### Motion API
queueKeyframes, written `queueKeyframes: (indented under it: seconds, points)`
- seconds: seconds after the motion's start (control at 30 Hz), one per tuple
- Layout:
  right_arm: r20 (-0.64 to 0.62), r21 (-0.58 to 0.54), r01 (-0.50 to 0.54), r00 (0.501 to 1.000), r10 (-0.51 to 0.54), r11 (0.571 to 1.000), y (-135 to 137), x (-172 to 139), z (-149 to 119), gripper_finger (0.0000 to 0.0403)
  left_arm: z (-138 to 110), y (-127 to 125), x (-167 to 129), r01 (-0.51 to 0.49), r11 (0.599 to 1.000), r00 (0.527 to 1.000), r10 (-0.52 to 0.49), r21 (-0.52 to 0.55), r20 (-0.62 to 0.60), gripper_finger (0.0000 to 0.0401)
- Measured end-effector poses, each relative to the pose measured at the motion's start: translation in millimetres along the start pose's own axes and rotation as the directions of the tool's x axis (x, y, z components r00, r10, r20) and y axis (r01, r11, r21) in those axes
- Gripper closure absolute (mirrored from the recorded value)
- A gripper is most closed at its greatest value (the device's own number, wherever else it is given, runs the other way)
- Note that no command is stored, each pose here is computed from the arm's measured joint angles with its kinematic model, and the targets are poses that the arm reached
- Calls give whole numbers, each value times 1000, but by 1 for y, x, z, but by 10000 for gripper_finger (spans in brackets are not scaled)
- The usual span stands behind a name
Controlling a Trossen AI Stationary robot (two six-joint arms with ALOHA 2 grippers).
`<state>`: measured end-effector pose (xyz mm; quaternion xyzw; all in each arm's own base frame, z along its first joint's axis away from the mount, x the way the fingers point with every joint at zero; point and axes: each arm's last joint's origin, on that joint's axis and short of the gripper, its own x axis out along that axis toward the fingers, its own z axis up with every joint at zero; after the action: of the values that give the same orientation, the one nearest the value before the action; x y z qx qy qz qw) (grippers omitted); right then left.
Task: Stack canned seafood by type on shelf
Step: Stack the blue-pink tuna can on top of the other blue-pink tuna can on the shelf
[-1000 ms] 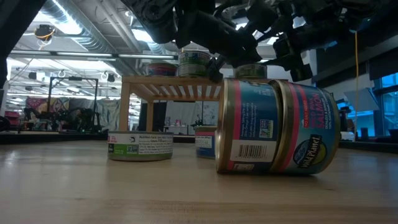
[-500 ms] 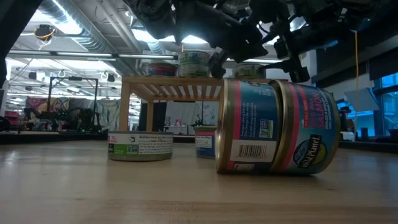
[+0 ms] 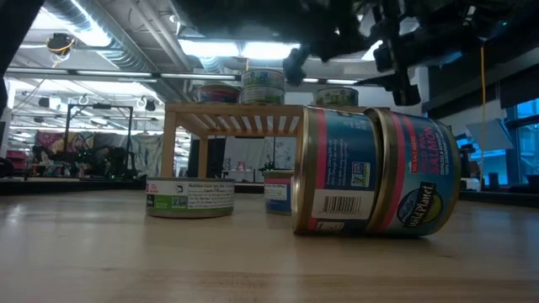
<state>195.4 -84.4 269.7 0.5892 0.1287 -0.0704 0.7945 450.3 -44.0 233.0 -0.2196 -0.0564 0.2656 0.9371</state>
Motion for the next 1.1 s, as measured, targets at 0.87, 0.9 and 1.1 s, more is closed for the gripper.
queueKeyframes:
  seconds: [0.87,0.9,1.1]
  points:
    - [-212,-355,41,970,-123,934,0,-32,-51,159,81,11,-108,50,956,769,148,289,-622,399]
    - [-212,-366,45,969,-130,930,1,-31,-54,159,80,13,-108,53,955,753,154,292,-640,399]
    - [-216,-376,100,957,-192,921,3,-20,-72,159,76,27,-104,3,980,642,151,199,-752,398]
